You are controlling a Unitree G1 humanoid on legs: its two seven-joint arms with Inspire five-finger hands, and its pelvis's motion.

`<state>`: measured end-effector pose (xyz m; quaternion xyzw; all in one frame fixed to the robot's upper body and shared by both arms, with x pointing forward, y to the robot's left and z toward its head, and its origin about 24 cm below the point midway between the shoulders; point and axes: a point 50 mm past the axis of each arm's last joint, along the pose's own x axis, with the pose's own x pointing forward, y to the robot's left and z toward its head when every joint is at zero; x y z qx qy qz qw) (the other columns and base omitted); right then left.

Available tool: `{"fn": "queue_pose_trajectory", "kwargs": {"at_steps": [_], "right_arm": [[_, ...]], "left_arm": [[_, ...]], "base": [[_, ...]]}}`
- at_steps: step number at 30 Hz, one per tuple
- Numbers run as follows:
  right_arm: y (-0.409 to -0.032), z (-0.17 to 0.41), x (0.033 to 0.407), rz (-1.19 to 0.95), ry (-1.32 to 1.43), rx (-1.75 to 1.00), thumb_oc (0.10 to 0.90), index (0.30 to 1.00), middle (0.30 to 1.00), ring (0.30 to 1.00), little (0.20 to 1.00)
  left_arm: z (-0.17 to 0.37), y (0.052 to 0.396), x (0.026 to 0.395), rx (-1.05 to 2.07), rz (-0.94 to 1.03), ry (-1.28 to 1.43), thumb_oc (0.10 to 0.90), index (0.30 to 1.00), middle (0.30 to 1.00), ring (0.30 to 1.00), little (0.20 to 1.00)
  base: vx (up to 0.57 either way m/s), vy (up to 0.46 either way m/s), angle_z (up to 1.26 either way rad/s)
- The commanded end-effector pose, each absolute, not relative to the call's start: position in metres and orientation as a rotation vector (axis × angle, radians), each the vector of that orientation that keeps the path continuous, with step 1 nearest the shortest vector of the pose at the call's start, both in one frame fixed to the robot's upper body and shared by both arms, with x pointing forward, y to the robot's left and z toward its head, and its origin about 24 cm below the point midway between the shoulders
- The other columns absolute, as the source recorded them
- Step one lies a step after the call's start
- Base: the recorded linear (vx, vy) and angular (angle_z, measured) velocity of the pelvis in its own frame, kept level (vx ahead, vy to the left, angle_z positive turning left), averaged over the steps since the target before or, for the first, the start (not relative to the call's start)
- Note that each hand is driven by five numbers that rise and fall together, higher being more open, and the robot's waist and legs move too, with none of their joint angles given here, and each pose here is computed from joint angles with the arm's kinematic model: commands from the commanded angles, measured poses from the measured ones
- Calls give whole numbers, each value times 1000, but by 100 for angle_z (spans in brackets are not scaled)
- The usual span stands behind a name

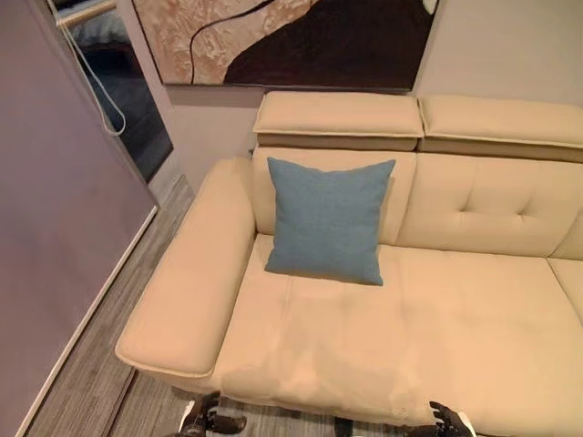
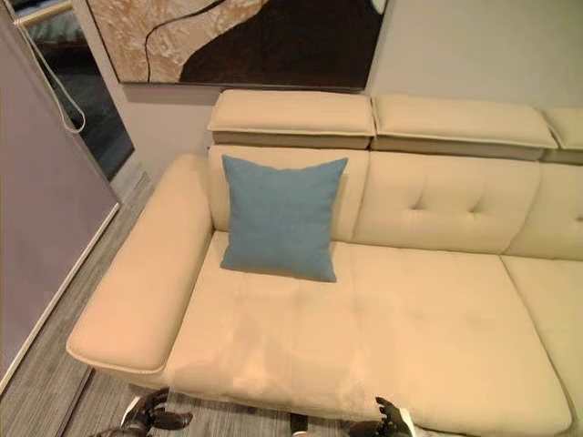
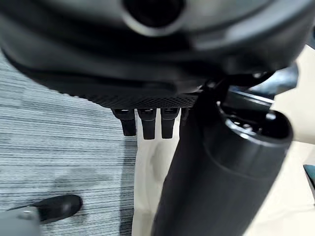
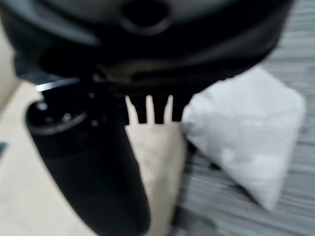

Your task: Pick up all the scattered cushions and arrange them neatly on the sofa.

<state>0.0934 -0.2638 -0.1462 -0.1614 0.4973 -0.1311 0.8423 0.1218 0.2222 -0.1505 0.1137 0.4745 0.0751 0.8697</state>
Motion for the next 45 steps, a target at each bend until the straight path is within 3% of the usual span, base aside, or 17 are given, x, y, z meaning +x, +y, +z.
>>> {"fn": "queue_pose_trajectory", "kwargs": {"at_steps": [1,11,18,27,35,45], "right_arm": [[-272,-129,137,-301,913,-380,800,900,900,900,900],[-260,-141,123,-250,994,-369,800,900,900,900,900],[-255,-138,135,-239,960,-377,800,900,900,900,900],[-262,-136,136,-270,957,-385,800,900,900,900,900],[-268,-137,130,-281,982,-404,800,900,900,900,900],[-263,-134,142,-271,954,-411,800,900,900,900,900]], "left_arm": [[-141,238,133,290,190,922,800,900,900,900,900],[-144,249,122,352,155,988,800,900,900,900,900],[-144,255,117,334,204,994,800,900,900,900,900],[-134,235,154,332,138,882,800,900,900,900,900],[-145,229,137,315,132,963,800,900,900,900,900],[-136,236,154,370,125,900,800,900,900,900,900]], "base": [[-291,228,-51],[-214,91,-31],[-174,-71,-67],[-208,-75,17],[-148,76,-1],[-202,200,-59]]}}
